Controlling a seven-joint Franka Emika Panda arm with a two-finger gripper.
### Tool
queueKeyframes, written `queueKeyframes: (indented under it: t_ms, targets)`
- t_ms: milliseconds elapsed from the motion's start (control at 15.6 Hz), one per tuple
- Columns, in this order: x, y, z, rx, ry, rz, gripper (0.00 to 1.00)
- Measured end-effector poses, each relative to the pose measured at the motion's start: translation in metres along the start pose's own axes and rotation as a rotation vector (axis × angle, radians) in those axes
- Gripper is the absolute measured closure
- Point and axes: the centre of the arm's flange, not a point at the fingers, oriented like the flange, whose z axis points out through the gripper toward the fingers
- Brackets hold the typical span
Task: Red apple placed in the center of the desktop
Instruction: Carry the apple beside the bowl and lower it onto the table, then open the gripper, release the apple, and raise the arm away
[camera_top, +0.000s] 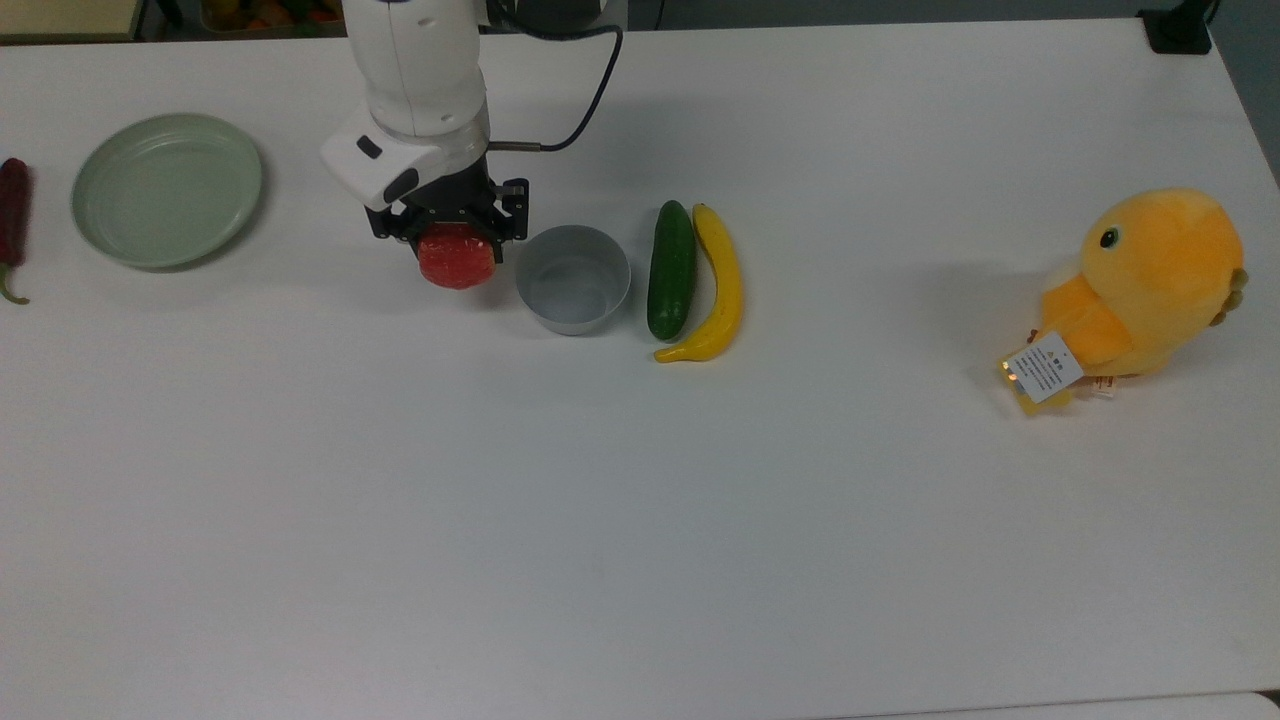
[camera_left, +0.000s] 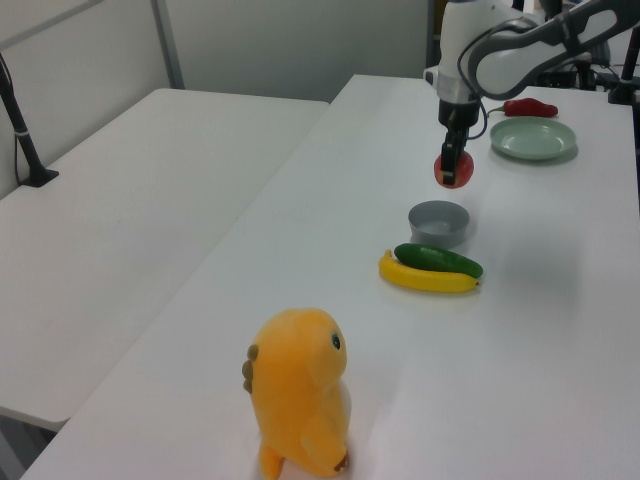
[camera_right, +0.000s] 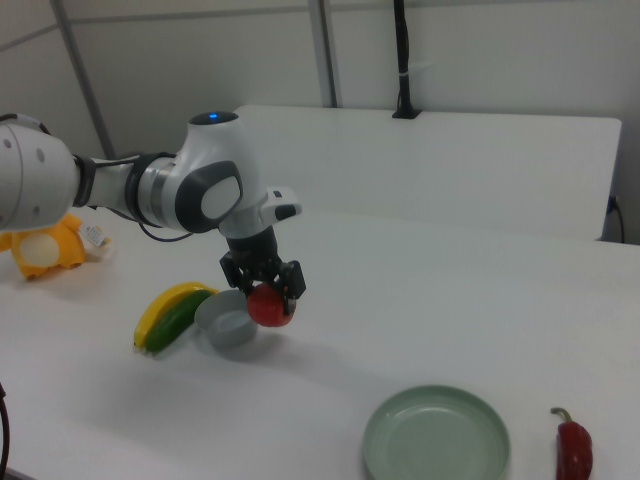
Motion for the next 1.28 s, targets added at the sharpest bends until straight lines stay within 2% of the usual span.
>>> queueKeyframes:
  t_ms: [961,1025,1153,1217,1281]
  targets:
    - [-0.003,0.018,0.031,0.0,-0.051,0.026,0.24]
    - [-0.003,0.018,0.031,0.0,-0.051,0.026,0.22]
    - [-0.003,0.018,0.032,0.0,-0.052,0.026,0.04]
    - [-0.003,0.018,0.032,0.0,-0.052,0.026,0.0]
    - [-0.003,0.018,0.032,0.0,-0.052,0.026,0.0]
